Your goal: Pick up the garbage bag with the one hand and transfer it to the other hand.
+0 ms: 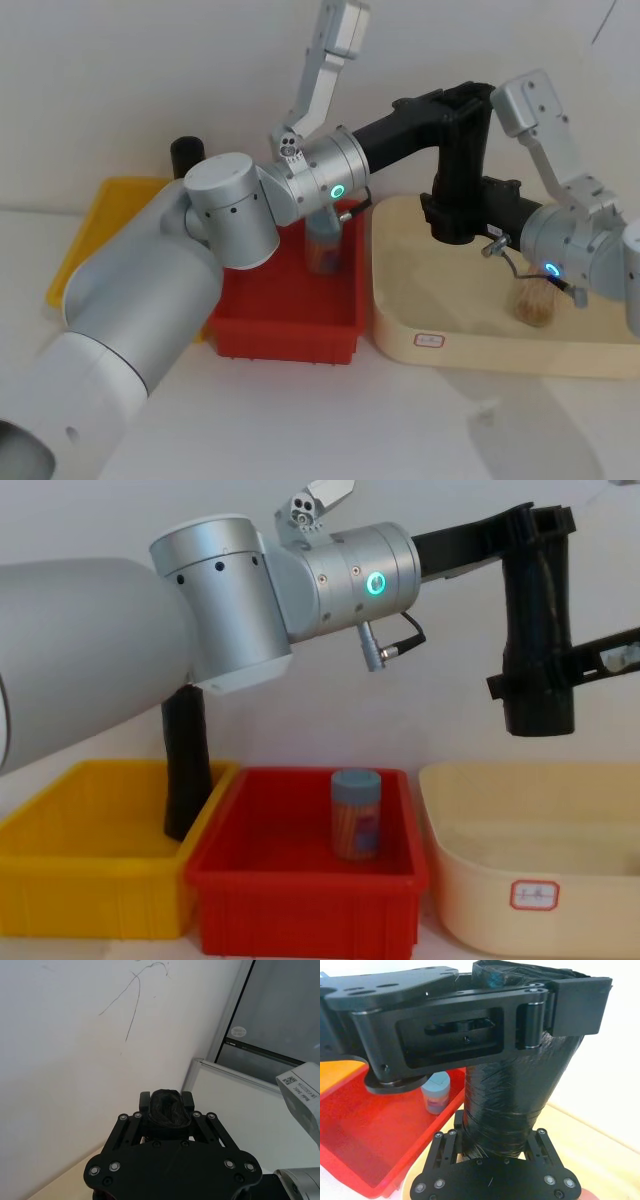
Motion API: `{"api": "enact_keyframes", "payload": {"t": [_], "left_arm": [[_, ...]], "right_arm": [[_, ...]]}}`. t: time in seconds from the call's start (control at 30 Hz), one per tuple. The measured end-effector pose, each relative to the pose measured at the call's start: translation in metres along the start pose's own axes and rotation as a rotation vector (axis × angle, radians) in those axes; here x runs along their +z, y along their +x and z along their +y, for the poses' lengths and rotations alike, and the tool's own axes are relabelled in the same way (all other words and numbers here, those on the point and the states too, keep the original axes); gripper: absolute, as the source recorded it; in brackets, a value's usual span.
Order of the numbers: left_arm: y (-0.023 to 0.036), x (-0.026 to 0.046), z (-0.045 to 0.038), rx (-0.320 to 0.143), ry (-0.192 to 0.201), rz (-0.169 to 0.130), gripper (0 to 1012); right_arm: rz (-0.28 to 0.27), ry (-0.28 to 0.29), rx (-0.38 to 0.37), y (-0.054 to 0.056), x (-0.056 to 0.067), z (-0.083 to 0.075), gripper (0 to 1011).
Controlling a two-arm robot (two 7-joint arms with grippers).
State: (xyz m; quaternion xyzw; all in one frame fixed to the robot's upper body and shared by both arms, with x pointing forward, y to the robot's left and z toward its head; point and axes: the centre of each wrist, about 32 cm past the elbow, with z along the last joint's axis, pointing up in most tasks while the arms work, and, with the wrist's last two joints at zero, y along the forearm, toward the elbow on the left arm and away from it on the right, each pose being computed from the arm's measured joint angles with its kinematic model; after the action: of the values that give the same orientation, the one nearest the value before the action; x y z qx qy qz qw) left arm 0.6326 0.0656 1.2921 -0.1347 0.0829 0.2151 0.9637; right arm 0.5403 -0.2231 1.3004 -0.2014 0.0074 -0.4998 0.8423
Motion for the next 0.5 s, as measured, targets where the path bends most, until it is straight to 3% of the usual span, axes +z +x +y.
{"api": "enact_keyframes", "payload": {"t": [0.07,0.5], "left_arm": [[-0.0001,0.0001,-0.0001,-0.001,0.000,0.000,354],[-0.0003,0.0007,-0.0007,-0.002,-0.001,0.000,743]], "right_arm": [[0.000,0.000,0.000,-0.0001,0.0000,0.0002,538],[-0.002,-0.005,-0.007,0.0029,0.0004,0.0026,538]]}}
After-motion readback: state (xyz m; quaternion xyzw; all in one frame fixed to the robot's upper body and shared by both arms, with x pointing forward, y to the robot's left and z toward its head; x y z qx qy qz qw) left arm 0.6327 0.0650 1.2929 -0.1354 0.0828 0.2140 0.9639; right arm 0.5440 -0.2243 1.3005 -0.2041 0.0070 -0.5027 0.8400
